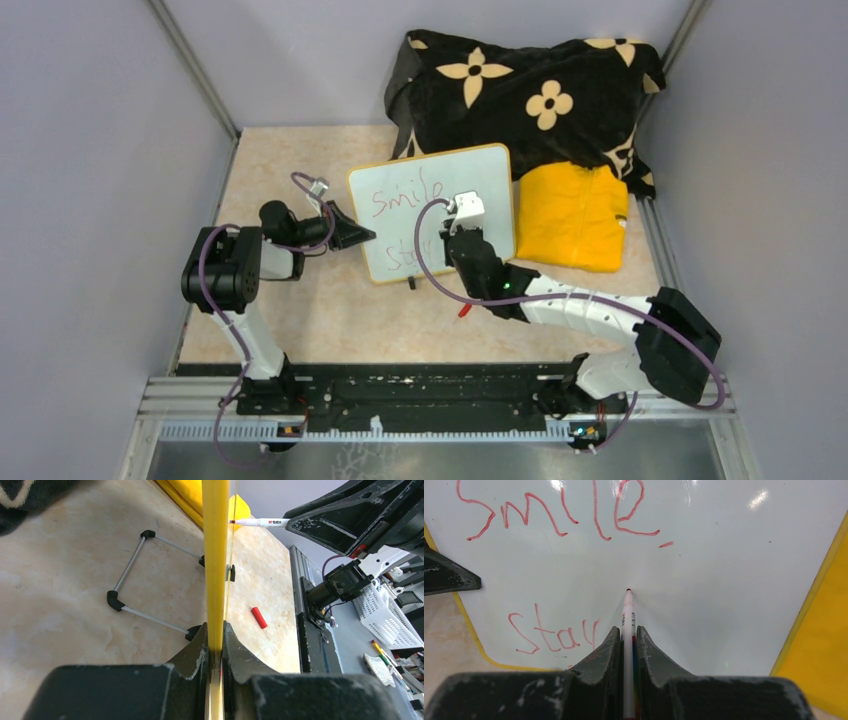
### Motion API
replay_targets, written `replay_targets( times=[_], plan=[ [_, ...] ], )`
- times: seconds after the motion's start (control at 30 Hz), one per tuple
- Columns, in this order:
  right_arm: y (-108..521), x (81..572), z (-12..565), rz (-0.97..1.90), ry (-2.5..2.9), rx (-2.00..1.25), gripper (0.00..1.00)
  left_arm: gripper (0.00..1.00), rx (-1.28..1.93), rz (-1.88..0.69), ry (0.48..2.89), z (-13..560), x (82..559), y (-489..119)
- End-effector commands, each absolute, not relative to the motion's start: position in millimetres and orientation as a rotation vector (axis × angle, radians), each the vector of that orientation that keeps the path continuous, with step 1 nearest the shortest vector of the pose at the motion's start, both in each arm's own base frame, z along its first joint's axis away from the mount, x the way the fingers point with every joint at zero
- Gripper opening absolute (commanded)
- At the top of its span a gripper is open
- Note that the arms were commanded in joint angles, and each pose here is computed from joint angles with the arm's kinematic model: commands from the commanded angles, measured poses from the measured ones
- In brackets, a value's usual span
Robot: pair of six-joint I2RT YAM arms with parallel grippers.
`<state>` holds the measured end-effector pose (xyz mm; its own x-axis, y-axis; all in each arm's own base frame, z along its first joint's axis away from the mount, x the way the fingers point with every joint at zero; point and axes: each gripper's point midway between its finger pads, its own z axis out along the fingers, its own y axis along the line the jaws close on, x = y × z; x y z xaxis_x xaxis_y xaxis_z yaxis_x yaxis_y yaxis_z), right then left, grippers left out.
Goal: Write a sentence on the whiteboard
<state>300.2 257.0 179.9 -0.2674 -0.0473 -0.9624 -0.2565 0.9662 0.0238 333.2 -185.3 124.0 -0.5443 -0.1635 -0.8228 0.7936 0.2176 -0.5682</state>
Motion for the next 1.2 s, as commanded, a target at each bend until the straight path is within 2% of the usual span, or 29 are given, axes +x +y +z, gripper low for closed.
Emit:
replay_targets(
  times=[0.0,1.17],
  plan=[
    [261.9,307.8,193.5,0.24,1.818,-0.18,0.0,0.0,0.556,-1.445,1.728,100.8,335.1,-189.3],
    [243.1,268.7,137.4,0.29,1.955,-0.187,0.0,0.0,0.555,-1.445,1.733,99.9,335.2,-189.2]
  ],
)
